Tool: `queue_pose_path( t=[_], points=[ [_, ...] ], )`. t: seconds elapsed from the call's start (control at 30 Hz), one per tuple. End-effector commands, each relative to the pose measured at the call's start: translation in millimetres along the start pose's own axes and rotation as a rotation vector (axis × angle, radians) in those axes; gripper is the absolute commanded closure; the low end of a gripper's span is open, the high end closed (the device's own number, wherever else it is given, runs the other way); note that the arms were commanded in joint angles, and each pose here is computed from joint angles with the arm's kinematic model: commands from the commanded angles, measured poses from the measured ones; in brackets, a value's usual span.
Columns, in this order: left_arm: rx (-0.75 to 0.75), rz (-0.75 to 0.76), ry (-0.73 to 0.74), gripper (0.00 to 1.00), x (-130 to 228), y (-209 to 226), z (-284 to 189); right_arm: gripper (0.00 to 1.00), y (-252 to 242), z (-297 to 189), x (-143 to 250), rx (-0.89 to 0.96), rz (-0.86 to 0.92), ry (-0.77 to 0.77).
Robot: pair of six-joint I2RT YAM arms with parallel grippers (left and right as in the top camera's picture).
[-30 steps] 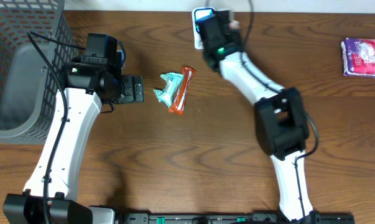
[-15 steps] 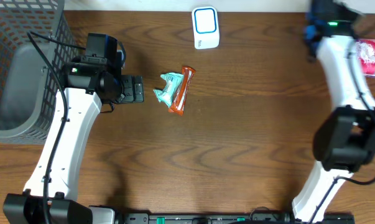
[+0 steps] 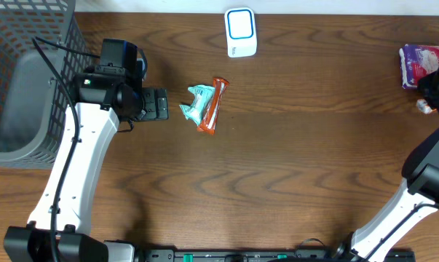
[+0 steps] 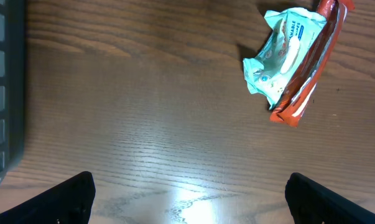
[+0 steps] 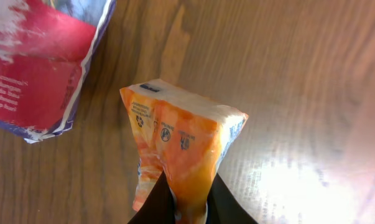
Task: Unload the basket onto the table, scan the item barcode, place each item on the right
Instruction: 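Carry the orange box to the far right and release it, then move the right gripper to the orange-red snack bag and grasp it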
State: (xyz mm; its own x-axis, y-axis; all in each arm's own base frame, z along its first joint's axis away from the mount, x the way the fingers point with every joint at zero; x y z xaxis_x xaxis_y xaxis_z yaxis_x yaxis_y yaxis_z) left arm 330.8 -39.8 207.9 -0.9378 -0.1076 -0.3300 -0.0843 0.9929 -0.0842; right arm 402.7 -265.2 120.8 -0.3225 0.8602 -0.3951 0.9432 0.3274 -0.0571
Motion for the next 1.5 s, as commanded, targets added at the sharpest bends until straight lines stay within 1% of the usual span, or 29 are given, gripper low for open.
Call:
queue_pose_path(
  t=[0.0, 0.13, 0.17, 0.2, 0.23, 0.27, 0.3, 0.4, 0.57, 0.7, 0.77, 0.83, 0.93, 1.03, 1.13, 1.17, 1.23, 1.3, 1.47],
  points=[
    [-0.019, -0.009, 0.006, 0.02, 0.9, 3.0, 2.0, 0.91, 7.7, 18.8, 5.4, -0.040, 0.040, 0.051],
    [-0.019, -0.009, 0.006, 0.02, 1.0, 3.0, 2.0, 0.85, 22.6, 27.8, 8.1, -0.103, 0.012, 0.068],
    [-0.018, -0.009, 0.006, 0.02, 1.0, 3.0, 2.0, 0.78, 27.0, 28.5, 9.4, -0.124, 0.013, 0.076],
    [-0.018, -0.009, 0.006, 0.02, 0.9, 2.9, 2.0, 0.62, 32.1, 29.1, 10.8, -0.150, 0.011, 0.086],
    [-0.018, -0.009, 0.006, 0.02, 1.0, 3.0, 2.0, 0.37, 39.9, 27.5, 11.8, -0.198, -0.006, 0.097],
    [-0.018, -0.009, 0.006, 0.02, 0.9, 2.9, 2.0, 0.31, 45.2, 26.1, 12.8, -0.232, -0.021, 0.107],
    [-0.018, -0.010, 0.006, 0.02, 1.0, 3.0, 2.0, 0.29, 52.5, 21.8, 14.0, -0.287, -0.038, 0.124],
    [-0.018, -0.009, 0.006, 0.02, 0.9, 2.9, 2.0, 0.28, 67.9, 4.6, 15.7, -0.421, -0.063, 0.161],
    [-0.018, -0.009, 0.006, 0.02, 1.0, 3.0, 2.0, 0.28, 77.6, -36.6, 10.3, -0.544, -0.080, 0.151],
    [-0.019, -0.009, 0.006, 0.02, 1.0, 3.0, 2.0, 0.27, 95.1, -82.5, 17.2, -0.722, -0.234, 0.130],
    [-0.018, -0.009, 0.006, 0.02, 1.0, 3.0, 2.0, 0.27, 111.2, -111.5, 37.7, -0.863, -0.361, 0.163],
    [-0.018, -0.010, 0.006, 0.02, 0.9, 2.9, 2.0, 0.26, 121.8, -125.5, 63.7, -0.928, -0.420, 0.241],
    [-0.018, -0.009, 0.006, 0.02, 0.9, 2.9, 2.0, 0.23, 134.9, -135.9, 106.9, -0.931, -0.488, 0.345],
    [-0.019, -0.009, 0.006, 0.02, 1.0, 3.0, 2.0, 0.21, 149.6, -142.4, 150.4, -0.893, -0.577, 0.391],
    [-0.018, -0.009, 0.006, 0.02, 0.9, 2.9, 2.0, 0.17, 167.1, -143.3, 192.1, -0.819, -0.686, 0.360],
    [-0.018, -0.009, 0.006, 0.02, 1.0, 3.0, 2.0, 0.14, 174.6, -143.4, 212.4, -0.780, -0.739, 0.336],
    [-0.018, -0.010, 0.006, 0.02, 0.9, 2.9, 2.0, 0.13, 183.4, -145.8, 239.4, -0.746, -0.807, 0.312],
    [-0.019, -0.009, 0.006, 0.02, 1.0, 3.0, 2.0, 0.01, 192.6, -152.9, 270.2, -0.735, -0.881, 0.291],
    [-0.018, -0.009, 0.006, 0.02, 0.9, 2.9, 2.0, 0.01, 207.4, -177.8, 330.5, -0.760, -1.017, 0.232]
  ],
)
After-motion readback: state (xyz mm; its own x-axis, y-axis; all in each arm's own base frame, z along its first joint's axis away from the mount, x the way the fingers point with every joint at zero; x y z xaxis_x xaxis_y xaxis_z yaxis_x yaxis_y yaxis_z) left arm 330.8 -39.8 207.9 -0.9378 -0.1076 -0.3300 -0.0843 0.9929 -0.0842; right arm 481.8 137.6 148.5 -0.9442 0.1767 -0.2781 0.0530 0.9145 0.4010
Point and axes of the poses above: each gripper's point midway between its finger pads, its own z axis out along the fingers, its own y axis along the line the jaws close on, x = y × z, the point moved 3 cm from there along -z, back along the fingers, and after that the axes turned 1 degree about -z, right-handed, at the moved point
